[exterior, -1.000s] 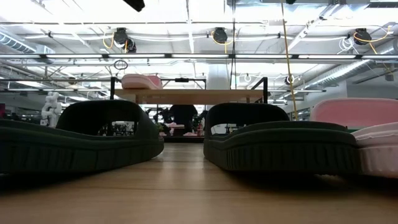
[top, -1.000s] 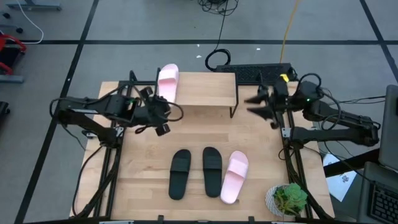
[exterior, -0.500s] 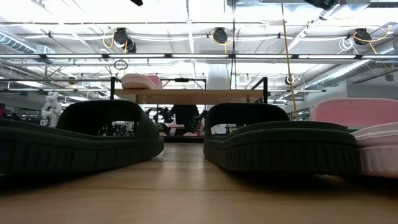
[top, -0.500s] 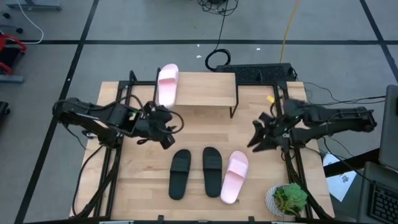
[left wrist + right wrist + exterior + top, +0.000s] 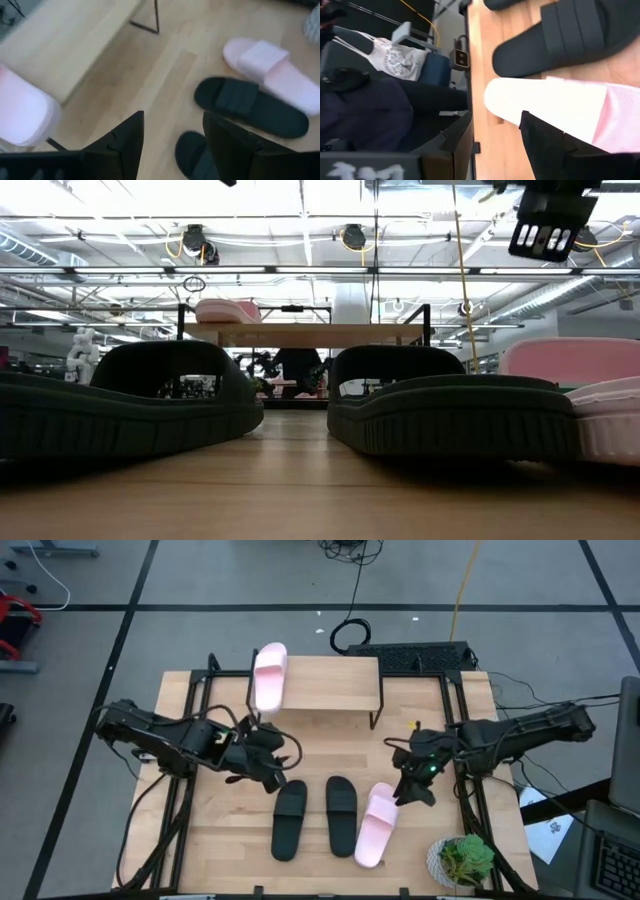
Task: Pick and place slides into the shelf
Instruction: Put the pink slide on the shelf
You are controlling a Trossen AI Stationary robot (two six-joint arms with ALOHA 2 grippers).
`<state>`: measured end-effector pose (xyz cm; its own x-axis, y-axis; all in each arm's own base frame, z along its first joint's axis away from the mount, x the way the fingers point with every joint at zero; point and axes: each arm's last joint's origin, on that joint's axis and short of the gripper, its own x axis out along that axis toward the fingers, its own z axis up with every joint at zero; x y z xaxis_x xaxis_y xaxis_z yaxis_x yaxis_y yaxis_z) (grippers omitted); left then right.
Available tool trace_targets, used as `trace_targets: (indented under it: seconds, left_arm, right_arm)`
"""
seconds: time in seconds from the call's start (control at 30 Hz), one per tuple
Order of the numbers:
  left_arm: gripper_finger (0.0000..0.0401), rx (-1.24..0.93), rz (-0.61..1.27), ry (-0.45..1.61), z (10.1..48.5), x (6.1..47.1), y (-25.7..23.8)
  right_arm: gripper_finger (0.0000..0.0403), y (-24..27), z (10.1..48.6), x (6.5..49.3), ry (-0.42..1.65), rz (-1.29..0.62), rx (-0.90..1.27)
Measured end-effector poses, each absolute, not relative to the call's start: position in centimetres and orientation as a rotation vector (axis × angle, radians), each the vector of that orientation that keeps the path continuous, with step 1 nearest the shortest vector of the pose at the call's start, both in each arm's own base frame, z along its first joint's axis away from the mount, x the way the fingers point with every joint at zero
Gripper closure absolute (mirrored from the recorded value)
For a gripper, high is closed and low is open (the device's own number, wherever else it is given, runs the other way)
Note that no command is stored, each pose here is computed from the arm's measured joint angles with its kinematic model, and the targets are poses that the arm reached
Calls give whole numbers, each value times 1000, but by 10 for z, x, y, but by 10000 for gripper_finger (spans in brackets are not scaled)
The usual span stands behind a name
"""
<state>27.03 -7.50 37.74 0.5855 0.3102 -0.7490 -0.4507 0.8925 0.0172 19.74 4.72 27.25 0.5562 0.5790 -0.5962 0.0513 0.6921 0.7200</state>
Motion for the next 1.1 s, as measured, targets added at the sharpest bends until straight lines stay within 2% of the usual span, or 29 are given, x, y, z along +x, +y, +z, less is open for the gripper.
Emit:
trace_targets:
  seconds: [0.17,0.37,0.6,0.87,1.1]
  left_arm:
    - [201,-184,382,852,372,277,-86]
    - [208,-17,235,860,355,298,-112]
    - [214,185,104,784,326,343,-135]
    - [215,137,35,565,317,392,-157]
    - [215,139,47,552,287,439,-179]
  right_arm:
    - [248,49,261,208,998,336,747]
    - [248,48,259,216,933,320,676]
    - [248,34,273,220,698,109,538]
    - [248,19,312,203,371,33,448]
    - [248,11,349,166,85,-12,413]
